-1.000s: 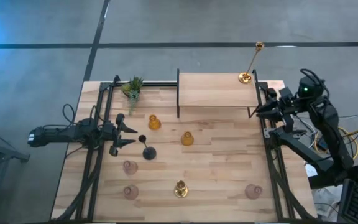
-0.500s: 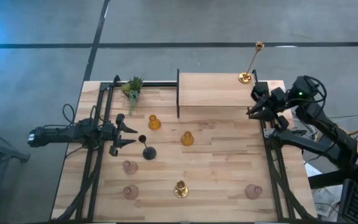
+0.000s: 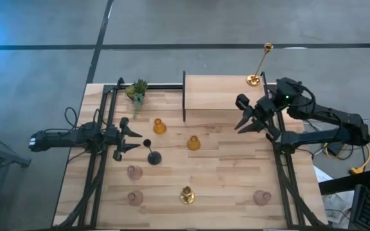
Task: Pick & Place candle stick holders
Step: Put the bottom right pink candle holder on the shelf
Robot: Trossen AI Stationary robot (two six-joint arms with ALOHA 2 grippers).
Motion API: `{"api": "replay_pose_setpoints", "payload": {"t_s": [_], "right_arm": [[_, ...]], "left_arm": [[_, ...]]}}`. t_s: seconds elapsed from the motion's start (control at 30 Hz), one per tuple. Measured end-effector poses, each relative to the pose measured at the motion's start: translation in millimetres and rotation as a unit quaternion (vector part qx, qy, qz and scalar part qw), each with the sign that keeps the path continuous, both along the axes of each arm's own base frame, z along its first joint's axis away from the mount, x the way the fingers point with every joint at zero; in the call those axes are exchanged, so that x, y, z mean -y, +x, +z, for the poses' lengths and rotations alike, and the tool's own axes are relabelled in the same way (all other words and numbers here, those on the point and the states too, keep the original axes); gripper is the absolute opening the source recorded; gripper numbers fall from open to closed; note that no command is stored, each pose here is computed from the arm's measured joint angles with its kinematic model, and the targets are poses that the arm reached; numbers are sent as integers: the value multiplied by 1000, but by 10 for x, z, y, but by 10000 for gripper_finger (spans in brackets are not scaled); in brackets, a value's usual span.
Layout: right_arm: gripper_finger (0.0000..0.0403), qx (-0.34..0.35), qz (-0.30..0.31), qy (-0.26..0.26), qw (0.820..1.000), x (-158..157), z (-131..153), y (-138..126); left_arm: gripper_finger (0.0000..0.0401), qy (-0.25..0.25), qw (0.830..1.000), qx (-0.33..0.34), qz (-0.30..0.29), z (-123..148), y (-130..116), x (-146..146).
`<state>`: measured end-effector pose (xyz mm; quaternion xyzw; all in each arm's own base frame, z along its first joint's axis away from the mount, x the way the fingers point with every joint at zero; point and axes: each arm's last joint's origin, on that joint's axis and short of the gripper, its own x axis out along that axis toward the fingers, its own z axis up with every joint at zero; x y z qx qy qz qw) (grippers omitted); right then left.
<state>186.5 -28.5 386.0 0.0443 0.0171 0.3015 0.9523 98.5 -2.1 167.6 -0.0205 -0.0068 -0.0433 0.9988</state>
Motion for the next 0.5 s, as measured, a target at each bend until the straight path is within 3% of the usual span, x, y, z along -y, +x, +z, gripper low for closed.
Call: {"api": "replay_pose_setpoints", "payload": {"t_s": [0.5], "right_arm": [[22,-126,-36,-82,988,-361,-72,472]], "left_arm": [[188,0,1000,0,0,1,0,0]]}}
